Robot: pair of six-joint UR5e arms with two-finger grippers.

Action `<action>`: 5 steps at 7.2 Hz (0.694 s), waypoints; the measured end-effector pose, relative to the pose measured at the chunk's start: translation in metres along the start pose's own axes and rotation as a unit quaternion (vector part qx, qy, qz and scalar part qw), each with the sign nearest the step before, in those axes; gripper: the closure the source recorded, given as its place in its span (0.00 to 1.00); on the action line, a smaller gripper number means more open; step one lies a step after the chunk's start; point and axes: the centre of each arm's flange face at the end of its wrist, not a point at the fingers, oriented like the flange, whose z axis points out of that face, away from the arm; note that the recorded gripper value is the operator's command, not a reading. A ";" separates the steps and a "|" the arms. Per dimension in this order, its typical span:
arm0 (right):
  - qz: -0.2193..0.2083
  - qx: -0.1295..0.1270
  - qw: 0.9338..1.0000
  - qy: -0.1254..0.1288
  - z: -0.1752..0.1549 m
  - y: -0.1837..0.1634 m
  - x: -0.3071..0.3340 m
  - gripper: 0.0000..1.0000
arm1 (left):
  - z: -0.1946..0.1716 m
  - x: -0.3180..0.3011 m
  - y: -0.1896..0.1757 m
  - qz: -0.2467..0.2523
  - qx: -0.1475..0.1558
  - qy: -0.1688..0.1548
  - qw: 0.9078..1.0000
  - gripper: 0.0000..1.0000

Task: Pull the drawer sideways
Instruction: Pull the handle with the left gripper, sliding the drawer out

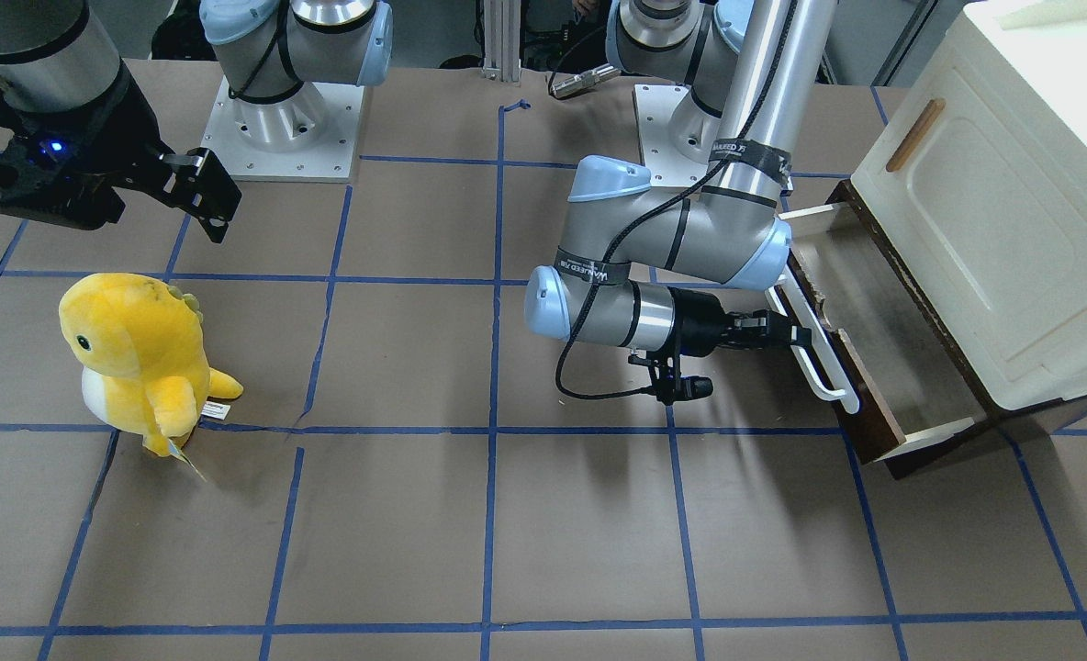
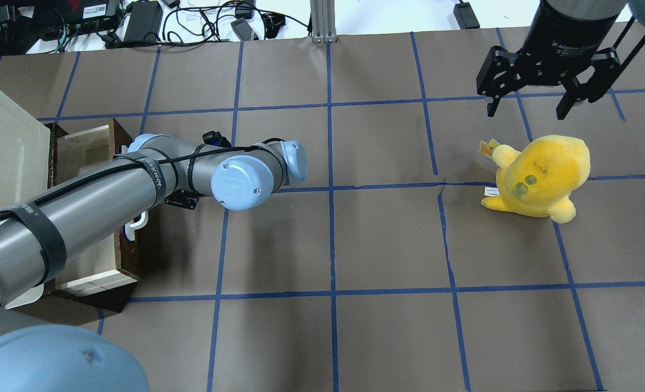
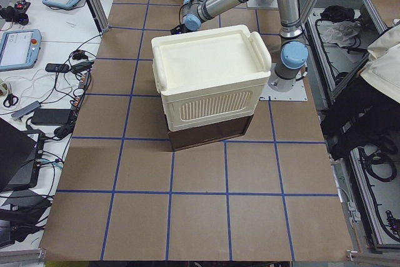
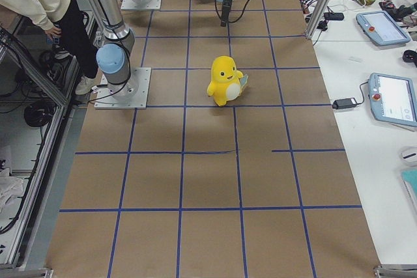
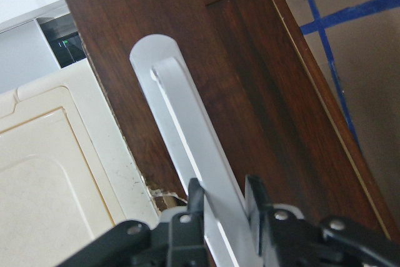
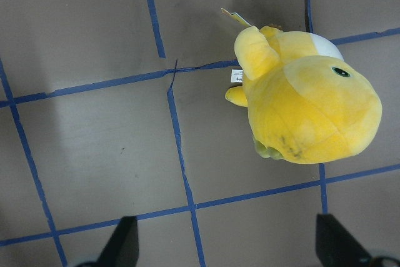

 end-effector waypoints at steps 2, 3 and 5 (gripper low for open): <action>0.000 0.000 1.000 0.000 0.000 0.000 0.000 0.00 | -0.003 0.000 0.001 0.000 0.003 -0.001 1.000 0.09; 0.000 0.000 1.000 0.000 0.000 0.000 0.000 0.00 | -0.004 -0.001 0.001 -0.002 0.004 -0.001 1.000 0.00; 0.000 0.000 1.000 0.000 0.000 0.000 0.000 0.00 | -0.009 -0.003 0.003 -0.008 0.006 0.004 1.000 0.00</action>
